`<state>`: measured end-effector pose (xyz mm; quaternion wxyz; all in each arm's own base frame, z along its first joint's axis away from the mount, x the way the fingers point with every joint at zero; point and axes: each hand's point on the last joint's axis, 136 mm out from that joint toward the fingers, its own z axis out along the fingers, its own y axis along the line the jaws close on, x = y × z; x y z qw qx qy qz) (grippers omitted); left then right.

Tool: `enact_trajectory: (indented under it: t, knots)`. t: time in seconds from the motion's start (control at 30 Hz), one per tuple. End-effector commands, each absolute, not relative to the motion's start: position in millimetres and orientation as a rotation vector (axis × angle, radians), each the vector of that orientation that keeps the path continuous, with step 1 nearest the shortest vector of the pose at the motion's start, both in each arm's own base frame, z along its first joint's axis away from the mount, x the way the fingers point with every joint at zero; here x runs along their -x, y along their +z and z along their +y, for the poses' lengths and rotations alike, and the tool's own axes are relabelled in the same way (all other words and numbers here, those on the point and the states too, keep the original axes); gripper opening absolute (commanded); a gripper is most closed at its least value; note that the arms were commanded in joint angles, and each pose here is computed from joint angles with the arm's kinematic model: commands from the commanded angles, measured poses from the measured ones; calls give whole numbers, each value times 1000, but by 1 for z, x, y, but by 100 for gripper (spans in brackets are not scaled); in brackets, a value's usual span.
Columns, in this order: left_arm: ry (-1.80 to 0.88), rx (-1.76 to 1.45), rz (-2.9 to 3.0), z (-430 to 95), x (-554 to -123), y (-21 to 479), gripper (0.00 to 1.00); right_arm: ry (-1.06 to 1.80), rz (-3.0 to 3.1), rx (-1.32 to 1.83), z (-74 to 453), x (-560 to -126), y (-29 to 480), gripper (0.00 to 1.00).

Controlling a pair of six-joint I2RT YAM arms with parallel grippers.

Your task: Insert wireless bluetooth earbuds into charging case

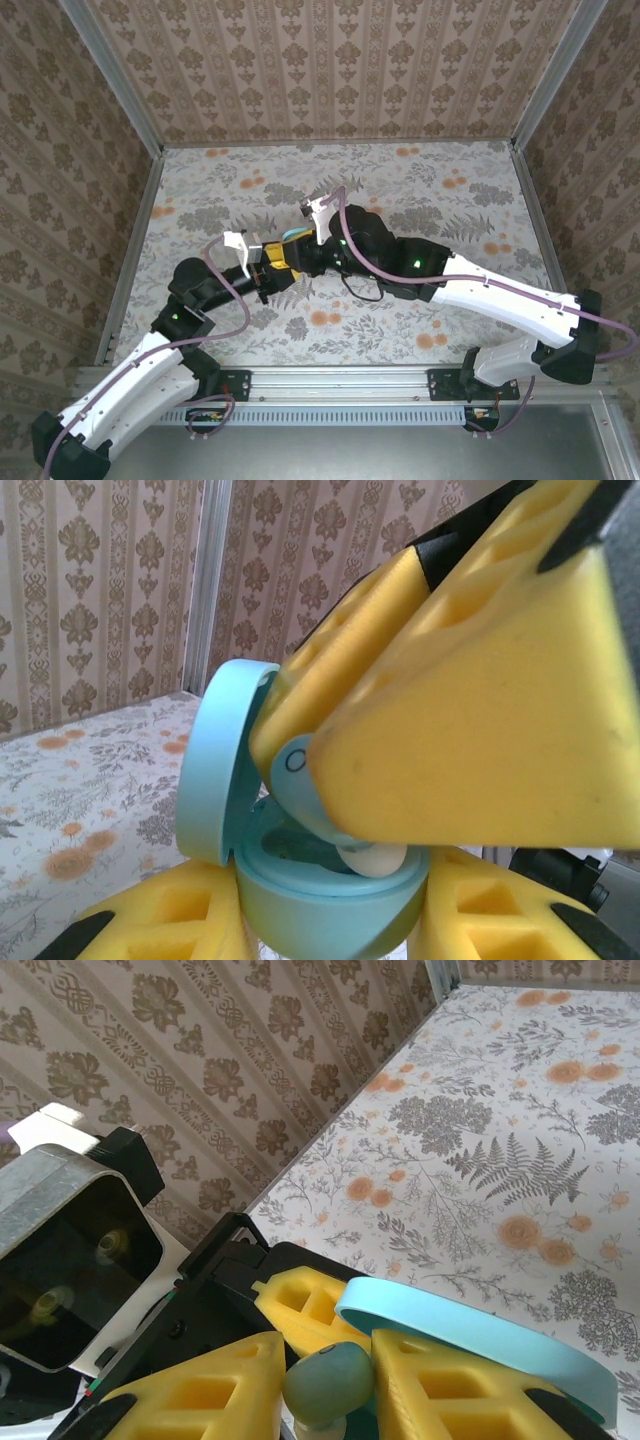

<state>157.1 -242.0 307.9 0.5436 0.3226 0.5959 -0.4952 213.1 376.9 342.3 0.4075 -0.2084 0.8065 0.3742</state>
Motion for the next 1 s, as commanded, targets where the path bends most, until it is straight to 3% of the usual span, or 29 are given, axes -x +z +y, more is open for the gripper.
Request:
enact_trajectory:
  t: [0.0,0.97]
  knots:
    - [-1162,-785,1304,-239,-149,330,24,915,2073,533,377,-209,324,29]
    - [-1150,-786,1290,-239,-149,334,24,899,2056,510,355,-202,326,32]
